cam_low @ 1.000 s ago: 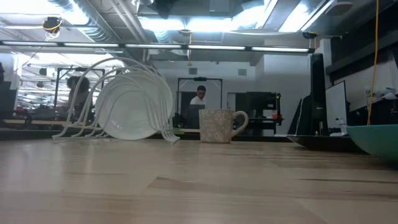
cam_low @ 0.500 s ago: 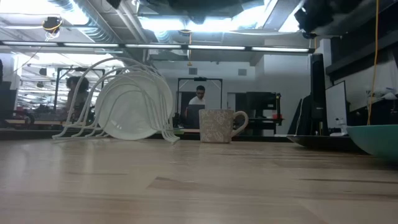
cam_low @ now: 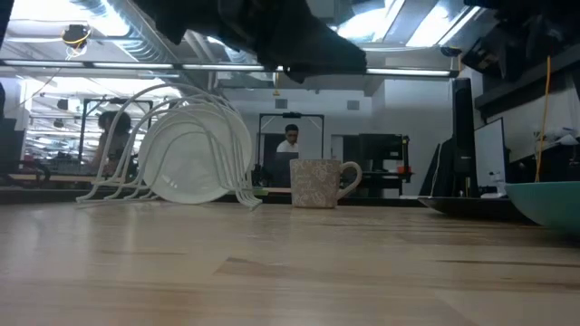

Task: Sort dishes
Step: Put the red plate into the dish rack

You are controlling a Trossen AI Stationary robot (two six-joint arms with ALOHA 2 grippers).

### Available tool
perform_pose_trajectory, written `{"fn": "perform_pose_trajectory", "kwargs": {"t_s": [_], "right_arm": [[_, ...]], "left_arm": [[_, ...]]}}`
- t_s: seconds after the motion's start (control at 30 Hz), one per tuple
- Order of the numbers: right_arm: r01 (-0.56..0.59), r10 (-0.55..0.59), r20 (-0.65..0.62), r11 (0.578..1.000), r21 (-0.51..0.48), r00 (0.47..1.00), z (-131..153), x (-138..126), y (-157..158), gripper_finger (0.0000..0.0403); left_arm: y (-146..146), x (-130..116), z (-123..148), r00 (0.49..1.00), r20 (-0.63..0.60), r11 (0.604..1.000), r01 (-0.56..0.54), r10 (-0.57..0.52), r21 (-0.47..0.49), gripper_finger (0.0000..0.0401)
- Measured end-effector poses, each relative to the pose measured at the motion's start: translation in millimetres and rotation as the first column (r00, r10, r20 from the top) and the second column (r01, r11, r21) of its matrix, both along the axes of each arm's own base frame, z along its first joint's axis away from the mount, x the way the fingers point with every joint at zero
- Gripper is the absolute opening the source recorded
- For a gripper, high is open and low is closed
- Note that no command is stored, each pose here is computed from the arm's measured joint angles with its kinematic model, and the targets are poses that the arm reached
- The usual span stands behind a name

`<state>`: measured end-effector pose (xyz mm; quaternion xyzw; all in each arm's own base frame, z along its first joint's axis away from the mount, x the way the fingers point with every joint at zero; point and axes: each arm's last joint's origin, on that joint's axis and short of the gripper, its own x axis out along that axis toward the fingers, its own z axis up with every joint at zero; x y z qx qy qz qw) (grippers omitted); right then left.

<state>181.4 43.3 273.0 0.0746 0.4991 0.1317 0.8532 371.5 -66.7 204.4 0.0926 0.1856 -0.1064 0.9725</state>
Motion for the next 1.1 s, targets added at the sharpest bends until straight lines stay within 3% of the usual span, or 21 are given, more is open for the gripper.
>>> {"fn": "perform_pose_trajectory", "kwargs": {"t_s": [0.13, 0.33, 0.53, 0.8, 1.1], "right_arm": [[-0.013, 0.010, -0.045, 0.996, -0.086, 0.999, -10, 7, 0, 0.0127], [0.222, -0.285, -0.161, 0.919, -0.324, 0.945, -24, 6, -18, 0.0127], [0.303, -0.425, -0.273, 0.869, -0.392, 0.863, -27, -5, -44, 0.0127], [0.440, -0.584, -0.229, 0.769, -0.464, 0.779, -28, -5, -76, 0.0127], [0.377, -0.546, -0.276, 0.790, -0.483, 0.791, -55, 26, -87, 0.0127]], "left_arm": [[0, 1, -3, 1.000, -0.010, 1.000, -0.006, 0.005, -0.012, 0.0107], [1, 1, -2, 0.999, -0.015, 0.998, -0.045, 0.044, -0.048, 0.0107], [1, 1, -2, 0.993, -0.036, 0.983, -0.115, 0.111, -0.140, 0.0107], [1, 1, -2, 0.990, -0.049, 0.972, -0.140, 0.133, -0.188, 0.0107], [1, 1, -3, 0.990, -0.051, 0.972, -0.141, 0.133, -0.190, 0.0107]]}}
